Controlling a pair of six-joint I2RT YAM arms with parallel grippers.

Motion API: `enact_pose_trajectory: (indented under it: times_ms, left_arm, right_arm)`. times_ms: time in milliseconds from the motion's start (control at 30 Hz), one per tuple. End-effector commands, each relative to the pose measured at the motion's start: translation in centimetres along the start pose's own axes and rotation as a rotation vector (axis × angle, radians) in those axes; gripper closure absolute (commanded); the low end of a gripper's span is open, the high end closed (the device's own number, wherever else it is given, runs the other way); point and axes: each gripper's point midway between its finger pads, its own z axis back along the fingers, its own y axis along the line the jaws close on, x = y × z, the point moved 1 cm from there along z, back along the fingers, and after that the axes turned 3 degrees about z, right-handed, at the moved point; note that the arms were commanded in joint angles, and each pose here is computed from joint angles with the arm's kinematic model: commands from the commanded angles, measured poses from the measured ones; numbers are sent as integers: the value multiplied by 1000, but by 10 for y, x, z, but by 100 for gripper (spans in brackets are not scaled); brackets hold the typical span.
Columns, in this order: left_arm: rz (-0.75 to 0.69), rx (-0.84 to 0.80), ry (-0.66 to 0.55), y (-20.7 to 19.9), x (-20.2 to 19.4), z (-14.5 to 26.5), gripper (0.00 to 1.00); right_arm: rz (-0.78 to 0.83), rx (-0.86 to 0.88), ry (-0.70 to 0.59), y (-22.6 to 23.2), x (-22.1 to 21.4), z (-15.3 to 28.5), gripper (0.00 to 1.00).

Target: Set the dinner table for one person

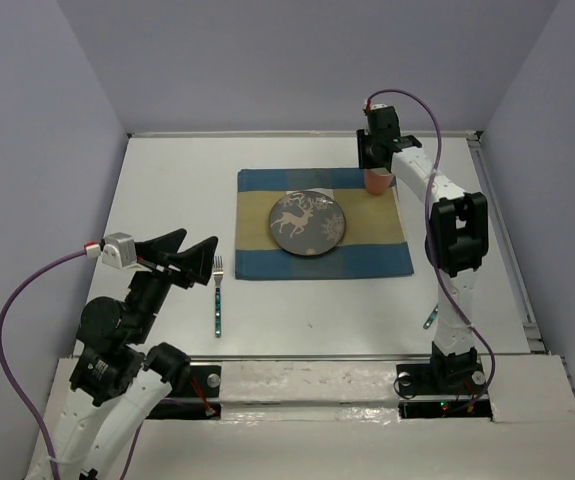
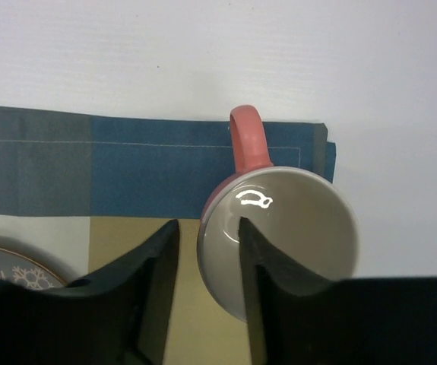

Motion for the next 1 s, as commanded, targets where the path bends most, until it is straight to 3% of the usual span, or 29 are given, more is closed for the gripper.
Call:
enact_pose_trajectory:
  times_ms: [0,67,300,333,367,400,500,533,667,833,967]
  left_arm:
    - [-18,-1,-26,-1,7,-5,3]
    - [-18,-1,-26,-1,7,-4,3]
    - [-16,4,-39,0,10,-3,4]
    - [-17,6,-41,1,10,-3,4]
    - [-17,5,-43,0,11,-3,4]
    - [-17,6,-42,1,10,-3,4]
    - [-16,4,-43,0,10,-3,4]
    - [-16,2,-42,0,10,-3,4]
    - [-12,-3,-58,-1,14,0,4]
    - [-4,-25,-84,-5,19,7,4]
    - [-1,-30,-103,-6,23,11,4]
  right_arm:
    - [-23,-4,-151,-2,56,35,53]
    - [-40,-1,-163,-3,61,46,45]
    - [-91,112,-202,30,63,102,43]
    - [-112,132,-241,33,71,126,43]
    - [-108,161,-223,42,55,128,43]
    - [-118,204,-283,49,63,163,43]
    - [-195,267,-329,46,41,211,44]
    - [-202,282,-288,52,22,199,44]
    - [-255,402,-319,49,-16,261,45]
    - [-317,319,-130,33,-98,263,46]
    - [-329,391,43,50,-152,262,49]
